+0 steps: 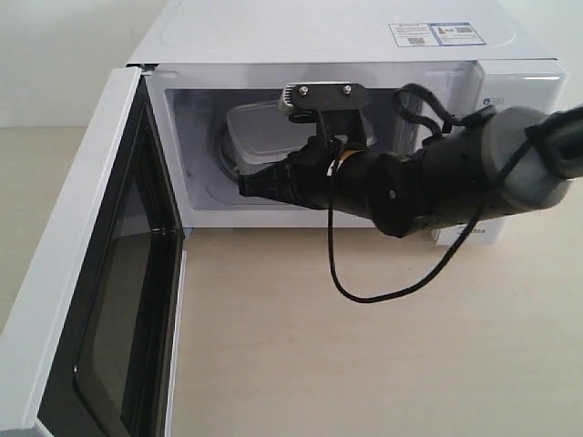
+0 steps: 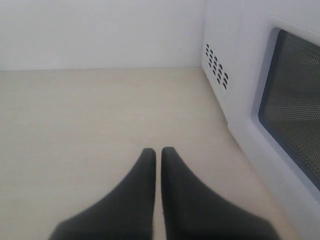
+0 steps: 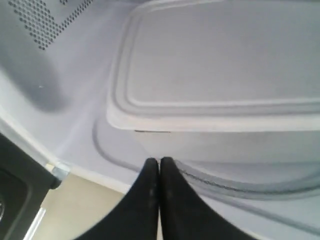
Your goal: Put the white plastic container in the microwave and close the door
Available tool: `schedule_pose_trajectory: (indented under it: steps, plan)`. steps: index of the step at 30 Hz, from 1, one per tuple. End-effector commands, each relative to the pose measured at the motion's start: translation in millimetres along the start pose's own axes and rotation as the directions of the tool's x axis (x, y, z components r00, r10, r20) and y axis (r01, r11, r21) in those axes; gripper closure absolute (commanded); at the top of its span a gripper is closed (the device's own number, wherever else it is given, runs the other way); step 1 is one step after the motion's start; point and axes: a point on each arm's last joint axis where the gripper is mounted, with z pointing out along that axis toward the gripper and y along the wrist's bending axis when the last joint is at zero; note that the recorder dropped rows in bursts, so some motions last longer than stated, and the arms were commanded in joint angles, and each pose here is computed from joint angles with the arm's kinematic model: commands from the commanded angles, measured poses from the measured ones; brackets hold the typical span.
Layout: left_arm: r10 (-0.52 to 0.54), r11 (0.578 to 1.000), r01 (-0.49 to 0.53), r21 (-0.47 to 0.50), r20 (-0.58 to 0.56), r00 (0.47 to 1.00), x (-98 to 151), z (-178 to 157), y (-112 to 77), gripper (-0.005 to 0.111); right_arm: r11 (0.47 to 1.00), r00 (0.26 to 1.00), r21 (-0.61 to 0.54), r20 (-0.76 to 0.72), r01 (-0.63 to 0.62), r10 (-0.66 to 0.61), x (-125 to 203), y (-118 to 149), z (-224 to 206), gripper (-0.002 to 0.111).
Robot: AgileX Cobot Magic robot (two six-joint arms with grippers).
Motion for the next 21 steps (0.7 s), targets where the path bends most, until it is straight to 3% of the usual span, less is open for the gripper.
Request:
schedule_pose_trajectory:
  steps: [1,7,14,21]
  plan:
    - [-0.001,1.0,0.001,0.002,0.003,1.0,0.6,0.0,-0.1,0.102,1.0,1.0,-0.001,-0.006,0.007,-0.007,0.7,-3.5,-28.0,0.108]
    - [-0.001,1.0,0.001,0.002,0.003,1.0,0.6,0.0,-0.1,0.102,1.0,1.0,0.011,0.002,0.0,0.0,19.1,-14.1,-77.4,0.108]
    - [-0.001,1.0,0.001,0.002,0.003,1.0,0.6,0.0,-0.1,0.102,1.0,0.989,0.015,0.15,-0.007,0.004,40.3,-31.4,-152.5,0.108]
    - [-0.001,1.0,0.001,0.002,0.003,1.0,0.6,0.0,-0.1,0.102,1.0,0.953,0.017,0.303,0.009,-0.014,48.7,-42.1,-201.1,0.108]
